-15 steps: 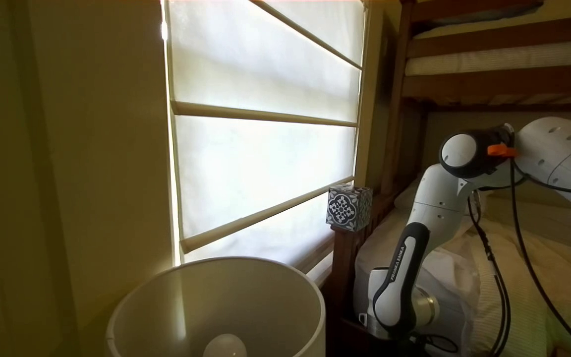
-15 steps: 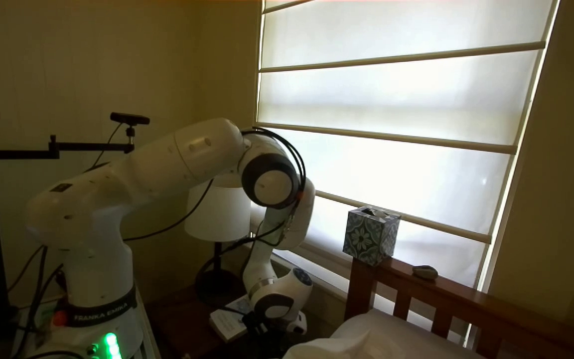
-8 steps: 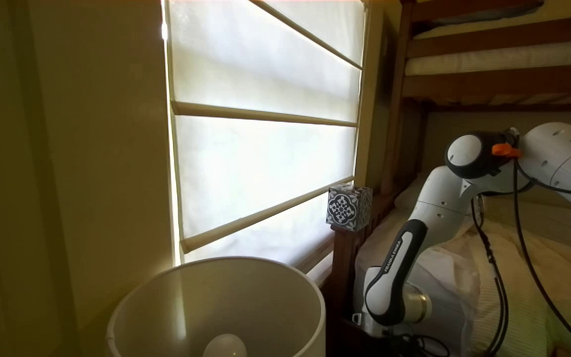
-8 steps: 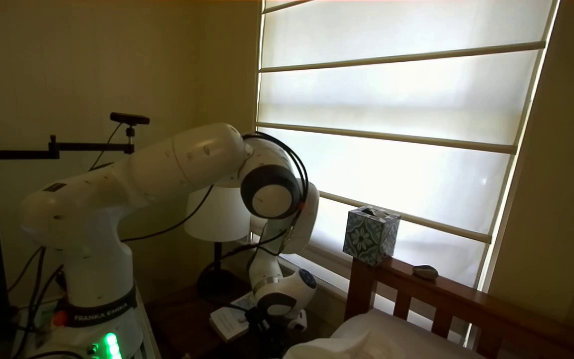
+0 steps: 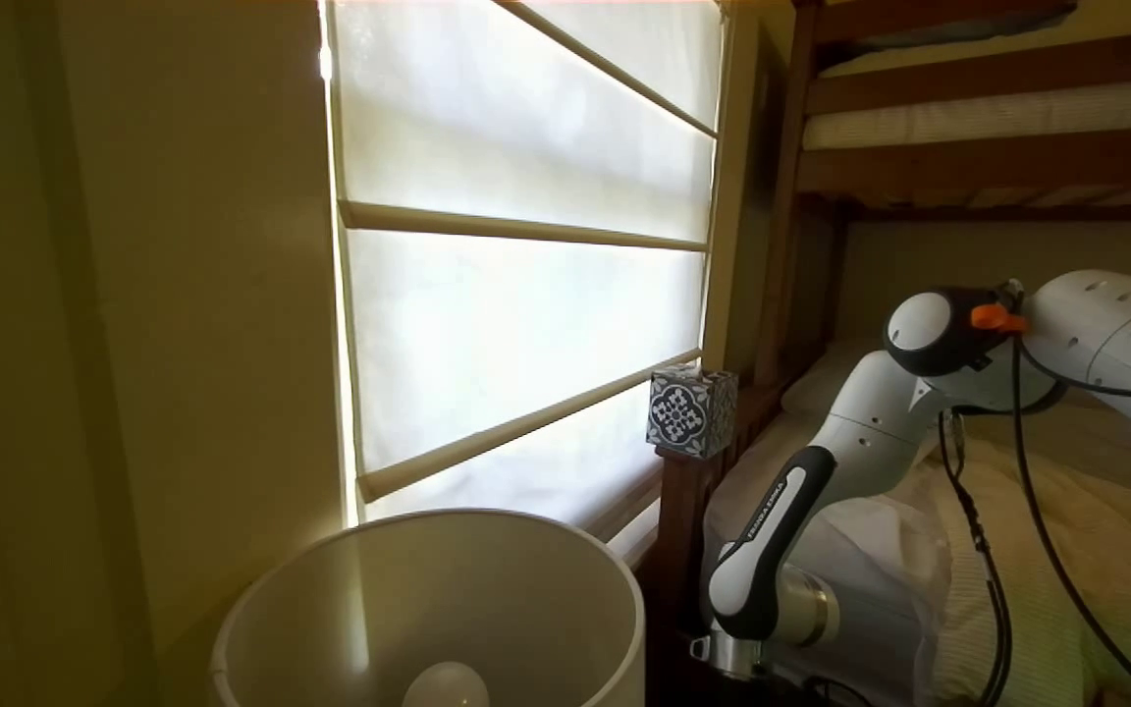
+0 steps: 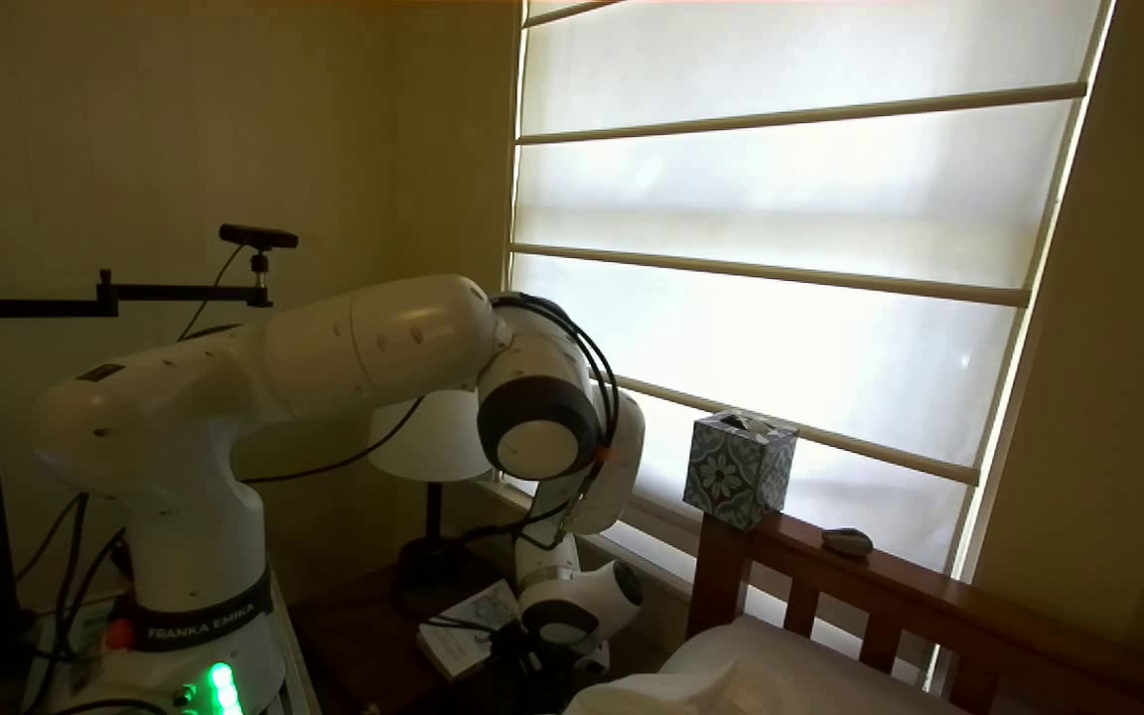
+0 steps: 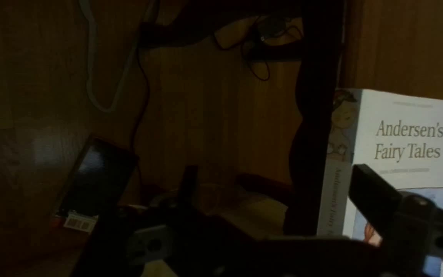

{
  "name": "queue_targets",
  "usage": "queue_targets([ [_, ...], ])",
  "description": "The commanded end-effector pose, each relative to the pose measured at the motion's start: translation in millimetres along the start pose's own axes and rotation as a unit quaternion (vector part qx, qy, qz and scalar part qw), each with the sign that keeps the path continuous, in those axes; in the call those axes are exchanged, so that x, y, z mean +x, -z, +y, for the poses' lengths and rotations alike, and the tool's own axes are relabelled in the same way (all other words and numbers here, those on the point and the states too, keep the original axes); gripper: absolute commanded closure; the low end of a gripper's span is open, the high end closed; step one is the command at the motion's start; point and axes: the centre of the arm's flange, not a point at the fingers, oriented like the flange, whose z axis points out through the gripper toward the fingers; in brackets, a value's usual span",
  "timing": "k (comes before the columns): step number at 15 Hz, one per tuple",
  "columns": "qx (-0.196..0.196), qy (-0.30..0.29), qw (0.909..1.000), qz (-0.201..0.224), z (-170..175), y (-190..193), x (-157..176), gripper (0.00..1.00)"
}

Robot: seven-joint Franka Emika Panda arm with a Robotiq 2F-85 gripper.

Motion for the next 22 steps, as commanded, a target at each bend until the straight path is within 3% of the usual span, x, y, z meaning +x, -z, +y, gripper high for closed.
queue_targets([
  [1,0.027,0.018,0.9995,0.007,3.0,-30.7,11.8,0.00],
  [9,0.024,0.033,0.9992,-0.002,-5.0,-33.7,3.1,0.00],
  [17,0.024,0.049,0.9985,-0.005,-29.6,-12.6,-9.0,0.00],
  [22,0.036,0.055,0.9969,0.043,-30.1,-18.6,10.2,0.00],
])
